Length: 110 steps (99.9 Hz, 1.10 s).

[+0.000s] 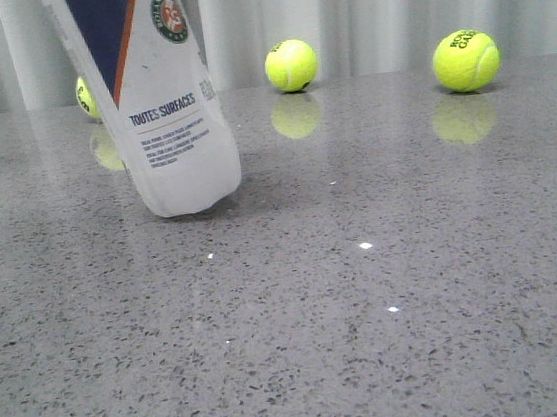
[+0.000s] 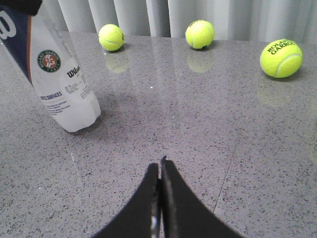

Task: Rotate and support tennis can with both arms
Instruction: 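Lift the can's end with the left gripper, tilting it upright onto its base, then release the upright can and raise the left gripper away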

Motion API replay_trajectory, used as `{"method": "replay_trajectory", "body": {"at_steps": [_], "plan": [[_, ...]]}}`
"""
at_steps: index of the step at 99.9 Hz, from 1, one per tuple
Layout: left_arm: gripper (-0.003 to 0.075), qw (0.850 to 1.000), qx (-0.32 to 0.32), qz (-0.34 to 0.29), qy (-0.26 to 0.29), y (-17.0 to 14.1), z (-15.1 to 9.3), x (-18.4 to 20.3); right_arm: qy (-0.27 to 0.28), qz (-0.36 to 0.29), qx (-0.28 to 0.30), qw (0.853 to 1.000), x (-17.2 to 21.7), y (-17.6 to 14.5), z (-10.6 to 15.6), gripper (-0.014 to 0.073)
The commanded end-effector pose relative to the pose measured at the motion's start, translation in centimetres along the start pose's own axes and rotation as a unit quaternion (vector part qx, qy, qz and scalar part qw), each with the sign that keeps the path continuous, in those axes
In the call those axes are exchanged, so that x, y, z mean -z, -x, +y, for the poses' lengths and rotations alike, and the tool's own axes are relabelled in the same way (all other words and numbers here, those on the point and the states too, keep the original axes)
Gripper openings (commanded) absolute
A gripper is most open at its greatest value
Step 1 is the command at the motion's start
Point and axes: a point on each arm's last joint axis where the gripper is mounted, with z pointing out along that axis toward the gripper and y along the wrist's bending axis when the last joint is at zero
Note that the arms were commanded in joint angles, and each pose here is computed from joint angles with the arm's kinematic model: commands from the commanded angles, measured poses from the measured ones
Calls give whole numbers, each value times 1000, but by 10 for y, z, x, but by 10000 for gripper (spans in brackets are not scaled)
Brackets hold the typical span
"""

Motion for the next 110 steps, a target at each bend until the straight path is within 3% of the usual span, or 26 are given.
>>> {"method": "replay_trajectory", "body": {"at_steps": [1, 23, 52, 66, 89, 110], "plan": [[526, 997, 3, -82, -12, 17, -4, 17, -2, -46, 8, 999, 2, 14, 1, -64], [525, 997, 6, -80, -15, 18, -4, 7, -2, -46, 8, 999, 2, 14, 1, -64], [507, 989, -20, -143, -33, 24, -20, 23, -2, -46, 8, 999, 2, 14, 1, -64], [389, 977, -39, -202, -52, 21, -37, 40, -2, -46, 8, 999, 2, 14, 1, -64], [-17, 958, -42, -276, -65, -6, -39, 72, -2, -46, 8, 999, 2, 14, 1, -64], [-21, 943, -39, -323, -65, -47, -31, 97, -2, -46, 8, 999, 2, 14, 1, -64]]}}
